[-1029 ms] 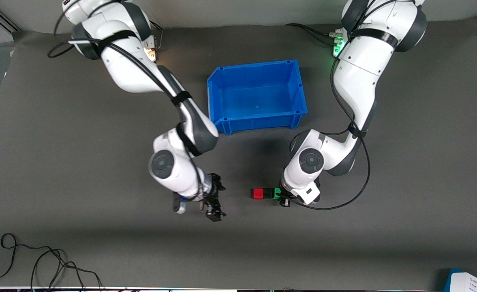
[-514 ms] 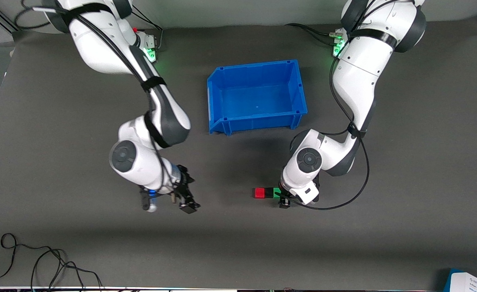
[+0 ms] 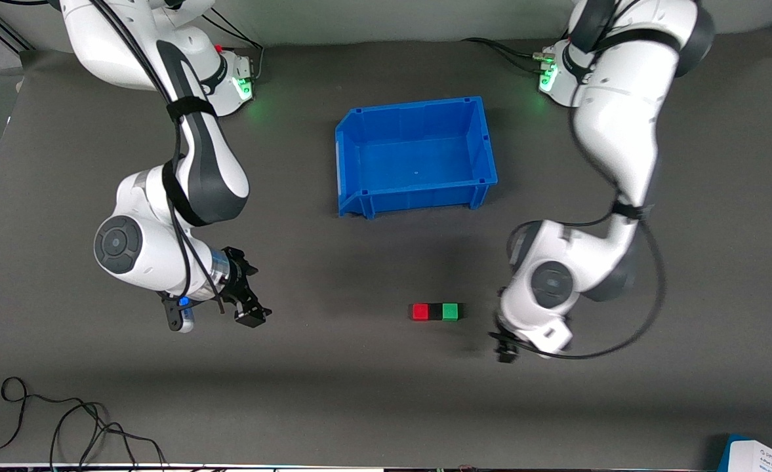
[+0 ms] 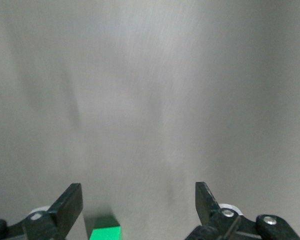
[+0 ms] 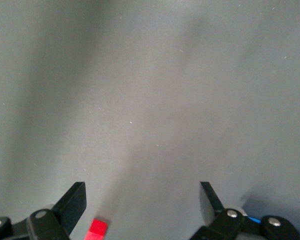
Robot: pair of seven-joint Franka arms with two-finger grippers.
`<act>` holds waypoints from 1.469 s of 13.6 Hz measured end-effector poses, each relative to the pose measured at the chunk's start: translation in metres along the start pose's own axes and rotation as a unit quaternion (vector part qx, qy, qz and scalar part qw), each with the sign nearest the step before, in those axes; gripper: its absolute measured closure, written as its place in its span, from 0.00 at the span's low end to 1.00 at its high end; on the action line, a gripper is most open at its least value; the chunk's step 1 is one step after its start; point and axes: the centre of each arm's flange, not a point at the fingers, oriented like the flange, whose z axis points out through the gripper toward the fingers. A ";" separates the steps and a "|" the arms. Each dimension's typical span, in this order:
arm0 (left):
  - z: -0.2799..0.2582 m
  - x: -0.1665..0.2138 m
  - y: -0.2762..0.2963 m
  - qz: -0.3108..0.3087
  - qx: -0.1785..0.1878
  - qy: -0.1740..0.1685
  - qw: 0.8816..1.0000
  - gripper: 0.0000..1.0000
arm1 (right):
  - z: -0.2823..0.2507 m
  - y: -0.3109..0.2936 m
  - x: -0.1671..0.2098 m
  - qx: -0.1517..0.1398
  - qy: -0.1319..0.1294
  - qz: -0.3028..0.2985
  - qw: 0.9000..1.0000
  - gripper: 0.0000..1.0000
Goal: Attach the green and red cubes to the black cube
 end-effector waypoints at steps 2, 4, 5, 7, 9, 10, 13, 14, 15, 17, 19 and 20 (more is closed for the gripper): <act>-0.051 0.035 0.007 0.035 0.011 0.007 0.999 0.00 | -0.008 0.001 -0.003 -0.005 -0.003 -0.066 0.998 0.00; -0.104 0.068 0.004 0.081 0.022 0.012 0.996 0.00 | -0.014 0.002 -0.003 -0.003 -0.003 -0.128 0.992 0.00; -0.131 0.087 -0.002 0.105 0.033 0.013 0.994 0.00 | -0.017 0.004 -0.001 -0.006 -0.004 -0.145 0.989 0.00; -0.185 0.130 -0.017 0.150 0.051 0.009 0.987 0.00 | -0.032 0.011 0.005 -0.013 -0.008 -0.188 0.982 0.00; -0.237 0.176 -0.040 0.201 0.071 -0.002 0.977 0.00 | -0.055 0.020 0.014 -0.015 -0.011 -0.216 0.976 0.00; -0.261 0.197 -0.054 0.226 0.080 -0.008 0.971 0.00 | -0.066 0.024 0.016 -0.012 -0.012 -0.230 0.973 0.00; -0.326 0.248 -0.098 0.299 0.092 -0.032 0.949 0.00 | -0.095 0.035 0.019 -0.003 -0.012 -0.281 0.960 0.00; -0.344 0.262 -0.115 0.320 0.100 -0.043 0.941 0.00 | -0.107 0.039 0.023 0.000 -0.006 -0.293 0.956 0.00; -0.360 0.275 -0.131 0.335 0.108 -0.053 0.935 0.00 | -0.121 0.045 0.026 0.000 0.009 -0.302 0.953 0.00; -0.382 0.295 -0.150 0.352 0.108 -0.063 0.927 0.00 | -0.150 0.060 0.030 -0.009 0.049 -0.318 0.947 0.00; -0.385 0.296 -0.152 0.371 0.102 -0.070 0.920 0.00 | -0.171 0.076 0.028 -0.013 0.067 -0.333 0.941 0.00; -0.384 0.290 -0.150 0.398 0.099 -0.074 0.909 0.00 | -0.178 0.083 0.033 -0.012 0.068 -0.331 0.941 0.00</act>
